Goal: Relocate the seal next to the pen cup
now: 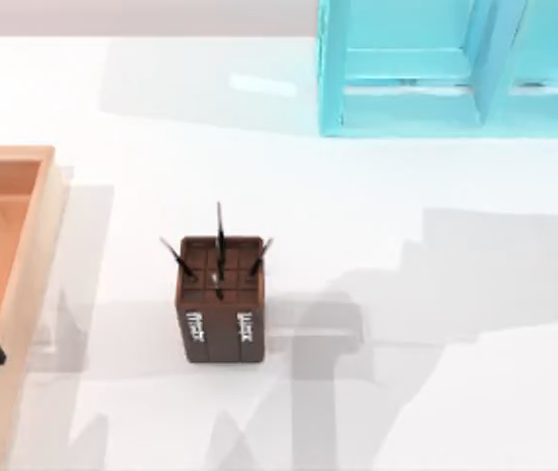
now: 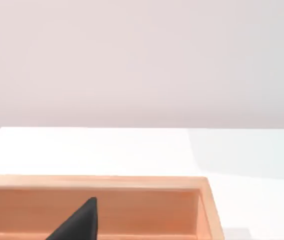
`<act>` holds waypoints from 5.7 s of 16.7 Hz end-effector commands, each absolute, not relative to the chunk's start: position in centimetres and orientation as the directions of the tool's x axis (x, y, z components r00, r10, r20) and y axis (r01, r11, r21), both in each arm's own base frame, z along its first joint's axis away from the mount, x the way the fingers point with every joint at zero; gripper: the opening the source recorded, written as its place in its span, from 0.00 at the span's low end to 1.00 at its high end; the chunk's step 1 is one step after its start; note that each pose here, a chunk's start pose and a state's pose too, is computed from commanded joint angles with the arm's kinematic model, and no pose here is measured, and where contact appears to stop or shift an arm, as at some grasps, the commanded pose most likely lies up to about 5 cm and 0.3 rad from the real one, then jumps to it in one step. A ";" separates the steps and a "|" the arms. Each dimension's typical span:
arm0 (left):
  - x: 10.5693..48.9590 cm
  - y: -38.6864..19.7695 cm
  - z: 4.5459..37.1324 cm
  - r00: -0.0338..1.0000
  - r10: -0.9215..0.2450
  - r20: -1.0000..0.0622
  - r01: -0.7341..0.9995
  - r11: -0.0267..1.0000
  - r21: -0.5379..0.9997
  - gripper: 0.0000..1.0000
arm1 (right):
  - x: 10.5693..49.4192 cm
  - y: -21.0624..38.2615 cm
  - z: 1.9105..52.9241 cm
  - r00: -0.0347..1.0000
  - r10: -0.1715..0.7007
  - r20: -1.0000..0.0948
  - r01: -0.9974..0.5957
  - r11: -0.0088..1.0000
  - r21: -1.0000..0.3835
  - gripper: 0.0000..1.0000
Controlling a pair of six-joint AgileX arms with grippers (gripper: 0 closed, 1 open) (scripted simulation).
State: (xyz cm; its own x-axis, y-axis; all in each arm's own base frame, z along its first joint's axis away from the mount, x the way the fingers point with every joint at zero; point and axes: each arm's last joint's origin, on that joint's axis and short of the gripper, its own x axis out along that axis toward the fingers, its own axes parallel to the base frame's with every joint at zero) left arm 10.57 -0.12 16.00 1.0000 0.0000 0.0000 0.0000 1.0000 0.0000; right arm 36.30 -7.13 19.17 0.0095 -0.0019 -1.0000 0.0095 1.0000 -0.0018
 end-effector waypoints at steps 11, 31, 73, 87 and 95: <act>10.6 -0.1 16.0 1.000 0.000 0.000 0.000 1.000 0.000 1.00 | 35.8 -7.1 15.0 0.000 0.000 -1.000 0.010 1.000 0.000 0.77; 10.6 -0.1 16.0 1.000 0.000 0.000 0.000 1.000 0.000 1.00 | 35.9 -7.0 15.1 0.002 -0.001 -1.000 0.011 1.000 -0.001 0.00; 10.6 -0.1 16.0 1.000 0.000 0.000 0.000 1.000 0.000 1.00 | 28.0 28.6 28.4 0.110 -0.003 -0.994 0.012 1.000 -0.001 0.00; 10.6 -0.1 16.0 1.000 0.000 0.000 0.000 1.000 0.000 1.00 | 28.0 28.7 27.9 0.111 -0.003 -0.994 0.010 1.000 -0.002 0.68; 10.6 -0.1 16.0 1.000 0.000 0.000 0.000 1.000 0.000 1.00 | 28.0 28.7 27.9 0.111 -0.003 -0.994 0.010 1.000 -0.002 1.00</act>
State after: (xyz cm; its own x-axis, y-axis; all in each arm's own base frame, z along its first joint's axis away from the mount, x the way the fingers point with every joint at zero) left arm 10.57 -0.12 16.00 1.0000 0.0000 0.0000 0.0000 1.0000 0.0000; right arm 28.04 28.72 27.87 0.1106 -0.0033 -0.9939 0.0101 0.9999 -0.0022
